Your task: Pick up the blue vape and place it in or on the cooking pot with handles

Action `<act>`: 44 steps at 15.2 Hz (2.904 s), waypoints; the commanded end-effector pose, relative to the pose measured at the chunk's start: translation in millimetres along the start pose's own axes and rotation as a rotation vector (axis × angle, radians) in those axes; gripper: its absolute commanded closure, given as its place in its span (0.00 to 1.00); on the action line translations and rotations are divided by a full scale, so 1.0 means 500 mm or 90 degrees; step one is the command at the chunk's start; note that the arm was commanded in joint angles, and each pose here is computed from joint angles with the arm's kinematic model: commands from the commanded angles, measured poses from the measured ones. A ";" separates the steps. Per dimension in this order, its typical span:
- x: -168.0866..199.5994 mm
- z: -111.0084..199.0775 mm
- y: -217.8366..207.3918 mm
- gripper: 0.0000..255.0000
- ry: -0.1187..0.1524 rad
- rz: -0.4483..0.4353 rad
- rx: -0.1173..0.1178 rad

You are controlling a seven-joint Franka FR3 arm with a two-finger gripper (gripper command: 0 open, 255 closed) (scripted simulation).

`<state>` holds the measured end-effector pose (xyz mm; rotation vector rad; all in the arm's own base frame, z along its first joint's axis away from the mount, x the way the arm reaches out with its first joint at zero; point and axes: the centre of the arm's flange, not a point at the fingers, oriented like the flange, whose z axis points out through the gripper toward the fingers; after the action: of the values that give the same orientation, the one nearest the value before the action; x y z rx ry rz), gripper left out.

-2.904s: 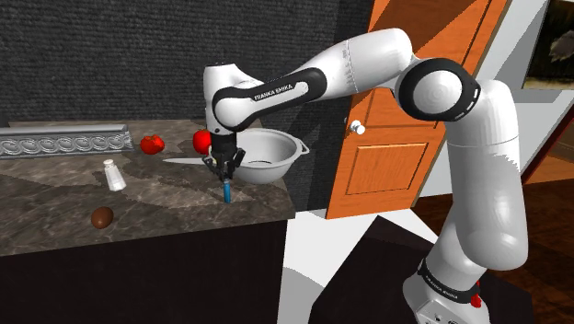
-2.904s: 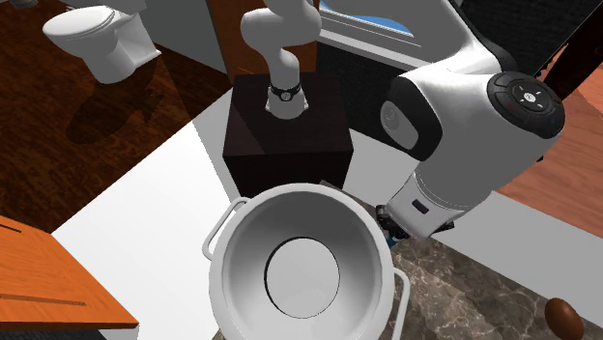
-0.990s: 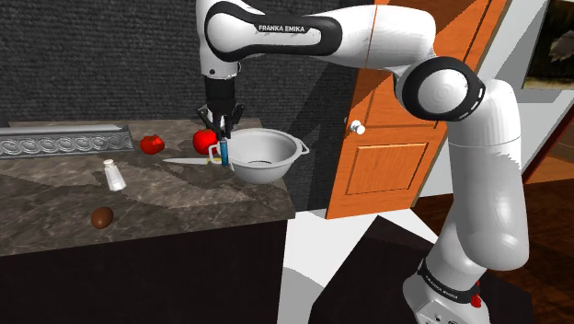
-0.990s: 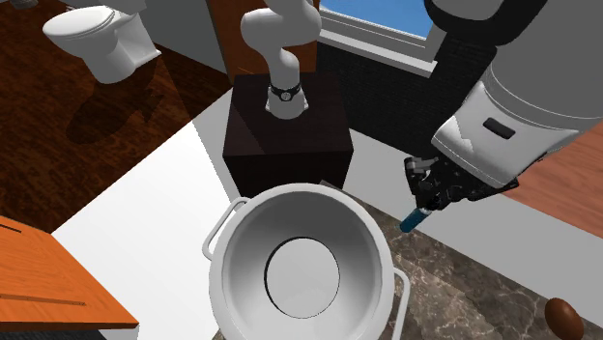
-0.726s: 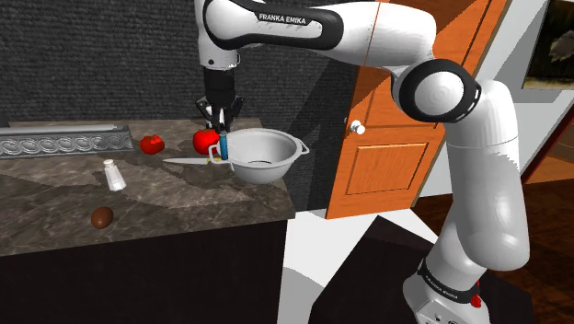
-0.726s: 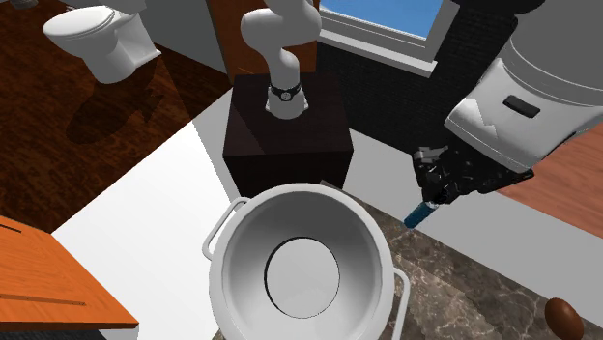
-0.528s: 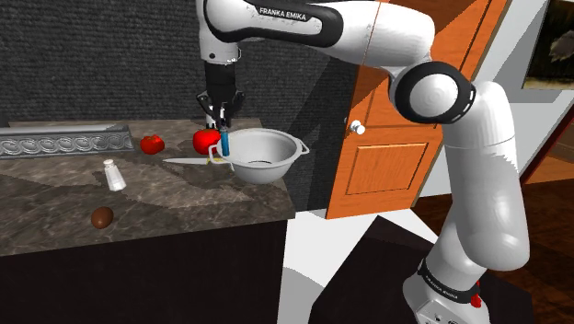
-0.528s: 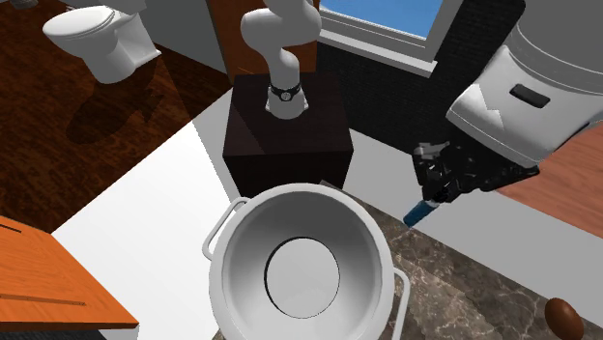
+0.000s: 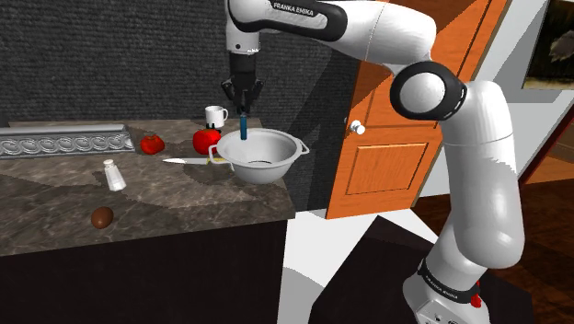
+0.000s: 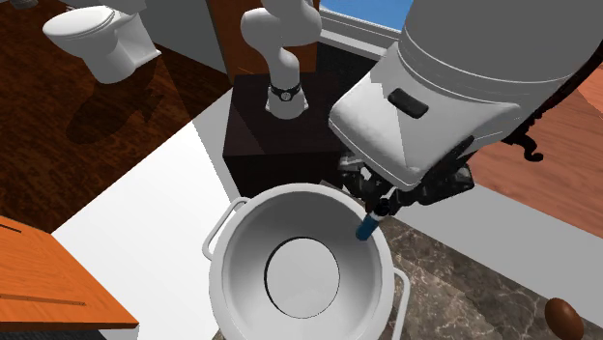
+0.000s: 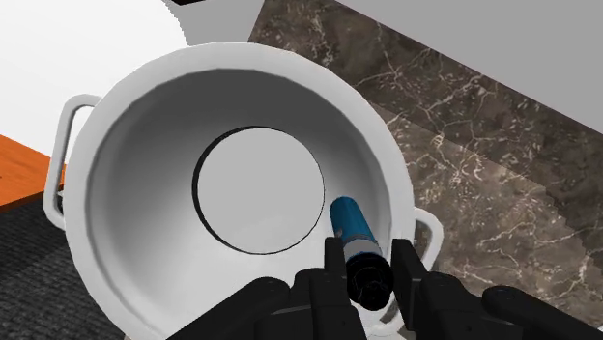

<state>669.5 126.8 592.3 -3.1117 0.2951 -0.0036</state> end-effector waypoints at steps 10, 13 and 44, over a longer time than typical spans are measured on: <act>0.091 -0.003 0.197 1.00 0.000 -0.001 0.000; 0.091 0.028 0.197 1.00 0.000 -0.001 0.000; 0.091 0.067 0.200 0.00 0.000 -0.001 0.000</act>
<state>697.1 21.5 547.0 -3.1113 0.2929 -0.0064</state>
